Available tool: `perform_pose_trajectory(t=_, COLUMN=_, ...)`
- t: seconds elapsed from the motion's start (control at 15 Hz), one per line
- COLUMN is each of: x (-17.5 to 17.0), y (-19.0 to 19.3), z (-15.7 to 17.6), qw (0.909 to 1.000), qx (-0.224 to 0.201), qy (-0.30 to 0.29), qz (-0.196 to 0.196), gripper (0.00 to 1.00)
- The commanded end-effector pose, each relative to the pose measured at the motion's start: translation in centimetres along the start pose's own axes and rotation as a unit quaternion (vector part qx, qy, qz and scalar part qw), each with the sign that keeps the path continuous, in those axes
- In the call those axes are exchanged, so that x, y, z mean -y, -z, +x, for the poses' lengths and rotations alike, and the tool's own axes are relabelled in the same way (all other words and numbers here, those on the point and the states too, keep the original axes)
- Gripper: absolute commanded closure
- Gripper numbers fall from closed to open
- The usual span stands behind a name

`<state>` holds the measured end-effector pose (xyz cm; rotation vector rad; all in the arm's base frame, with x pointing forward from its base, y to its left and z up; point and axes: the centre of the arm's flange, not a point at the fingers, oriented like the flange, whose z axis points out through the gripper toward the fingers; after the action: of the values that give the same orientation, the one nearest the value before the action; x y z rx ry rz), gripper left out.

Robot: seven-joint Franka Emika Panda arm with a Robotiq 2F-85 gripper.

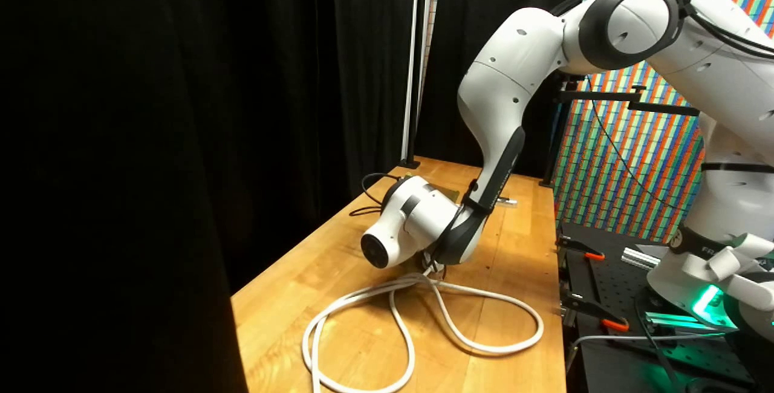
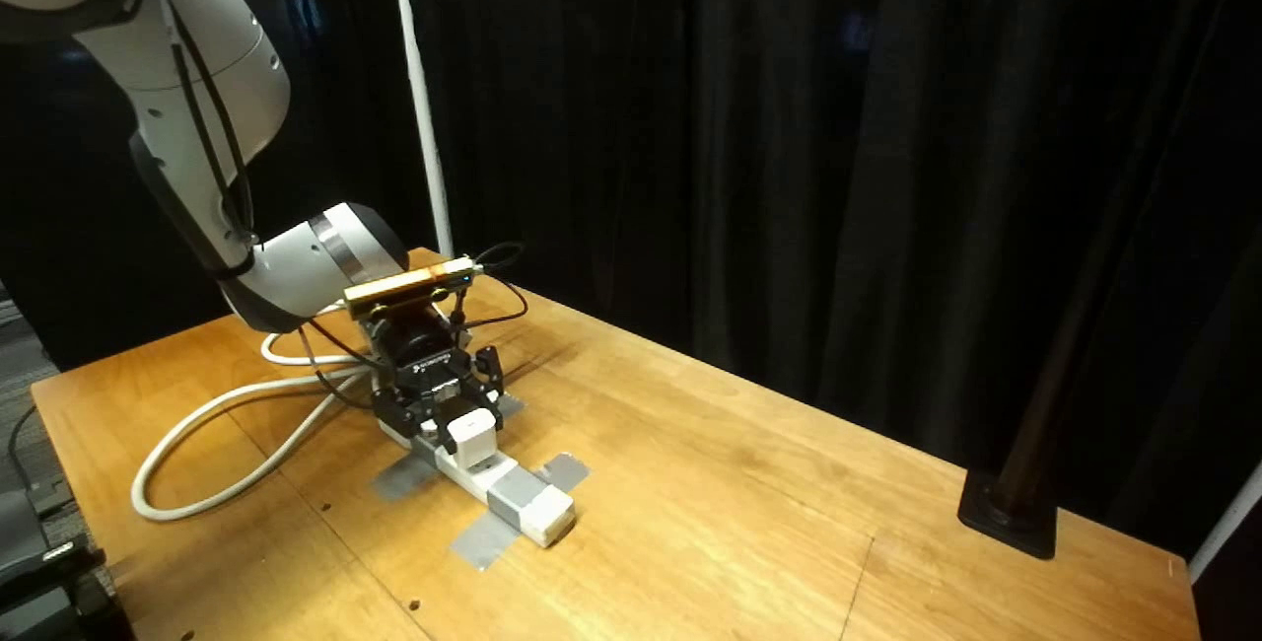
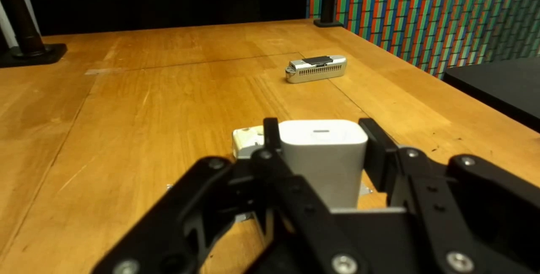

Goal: Place the white adaptor on the white extension cable

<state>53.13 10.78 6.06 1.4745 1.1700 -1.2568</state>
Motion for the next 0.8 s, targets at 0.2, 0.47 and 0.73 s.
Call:
perform_pose_trajectory(t=0.2, x=-0.03, y=1.99, z=2.21, qw=0.9998, qx=-0.014, qy=0.003, qz=-0.013, gripper=0.77)
perform_pose_trajectory(t=0.47, x=0.16, y=2.27, z=2.27, qw=0.9998, qx=-0.016, qy=0.006, qz=-0.013, gripper=0.77)
perform_pose_trajectory(t=0.73, x=0.37, y=2.3, z=2.43, qw=0.9997, qx=-0.018, qy=0.008, qz=-0.015, gripper=0.77)
